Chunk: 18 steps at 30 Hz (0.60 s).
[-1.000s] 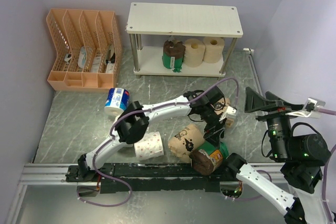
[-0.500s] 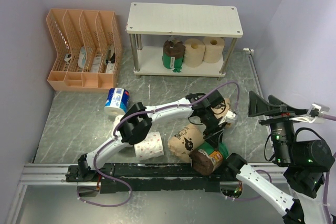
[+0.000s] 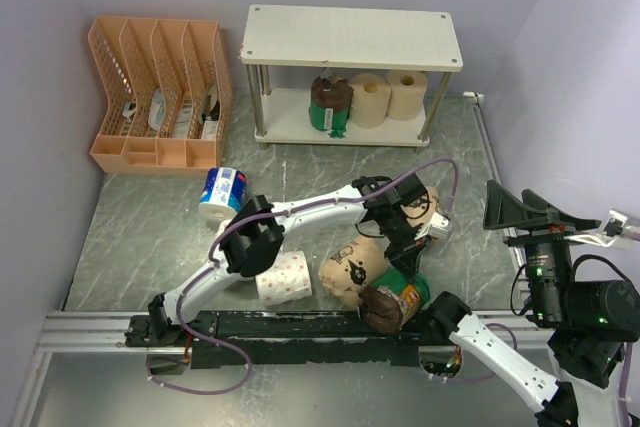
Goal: Place and organize the paper towels onto the shelf
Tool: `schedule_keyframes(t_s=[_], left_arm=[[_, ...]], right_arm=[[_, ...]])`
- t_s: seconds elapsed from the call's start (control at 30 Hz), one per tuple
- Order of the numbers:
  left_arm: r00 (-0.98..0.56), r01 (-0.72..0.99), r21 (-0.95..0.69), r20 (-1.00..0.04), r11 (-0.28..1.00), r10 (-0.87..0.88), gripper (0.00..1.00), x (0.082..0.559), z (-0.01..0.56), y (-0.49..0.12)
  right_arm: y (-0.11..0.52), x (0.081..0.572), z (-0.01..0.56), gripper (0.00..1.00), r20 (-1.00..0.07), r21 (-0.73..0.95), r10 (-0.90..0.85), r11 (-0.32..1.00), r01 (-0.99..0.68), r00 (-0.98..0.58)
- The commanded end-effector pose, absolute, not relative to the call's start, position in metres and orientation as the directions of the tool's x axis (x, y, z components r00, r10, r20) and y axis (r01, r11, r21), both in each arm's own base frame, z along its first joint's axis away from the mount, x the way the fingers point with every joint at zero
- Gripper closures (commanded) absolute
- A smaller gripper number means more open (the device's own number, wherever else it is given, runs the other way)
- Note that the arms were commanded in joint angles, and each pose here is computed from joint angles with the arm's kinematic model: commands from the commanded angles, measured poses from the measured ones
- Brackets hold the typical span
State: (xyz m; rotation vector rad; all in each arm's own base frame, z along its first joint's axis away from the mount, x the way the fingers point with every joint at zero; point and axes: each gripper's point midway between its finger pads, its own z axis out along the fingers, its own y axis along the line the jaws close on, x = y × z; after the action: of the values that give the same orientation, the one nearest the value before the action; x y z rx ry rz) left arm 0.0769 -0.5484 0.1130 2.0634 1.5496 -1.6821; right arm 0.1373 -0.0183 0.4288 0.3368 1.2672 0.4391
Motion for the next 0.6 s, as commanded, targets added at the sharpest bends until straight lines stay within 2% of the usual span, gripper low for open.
schedule_keyframes(t_s=[0.0,0.13,0.3,0.43,0.57], left_arm=[[0.010,0.806,-0.341,-0.809,-0.484,0.587,0.93,0.085,0.171,-0.540],[0.098,0.926,-0.109,-0.854,-0.360,0.511,0.93,0.114,0.233,-0.533],[0.183,0.983,0.153,-0.869,-0.103,0.460,0.93,0.162,0.302,-0.514],[0.234,0.948,0.308,-0.845,0.081,0.480,0.93,0.199,0.324,-0.496],[0.303,0.785,0.538,-0.765,0.306,0.569,0.93,0.262,0.324,-0.469]], right_arm=[[-0.030,0.129,0.432,0.00,-0.828,0.488,0.500,0.866,-0.115,0.254],[-0.037,0.124,0.437,0.00,-0.824,0.486,0.497,0.867,-0.109,0.272],[-0.034,0.130,0.429,0.00,-0.841,0.471,0.477,0.878,-0.090,0.256],[-0.028,0.137,0.423,0.00,-0.849,0.463,0.468,0.883,-0.080,0.244],[-0.022,0.143,0.419,0.00,-0.855,0.457,0.462,0.886,-0.078,0.235]])
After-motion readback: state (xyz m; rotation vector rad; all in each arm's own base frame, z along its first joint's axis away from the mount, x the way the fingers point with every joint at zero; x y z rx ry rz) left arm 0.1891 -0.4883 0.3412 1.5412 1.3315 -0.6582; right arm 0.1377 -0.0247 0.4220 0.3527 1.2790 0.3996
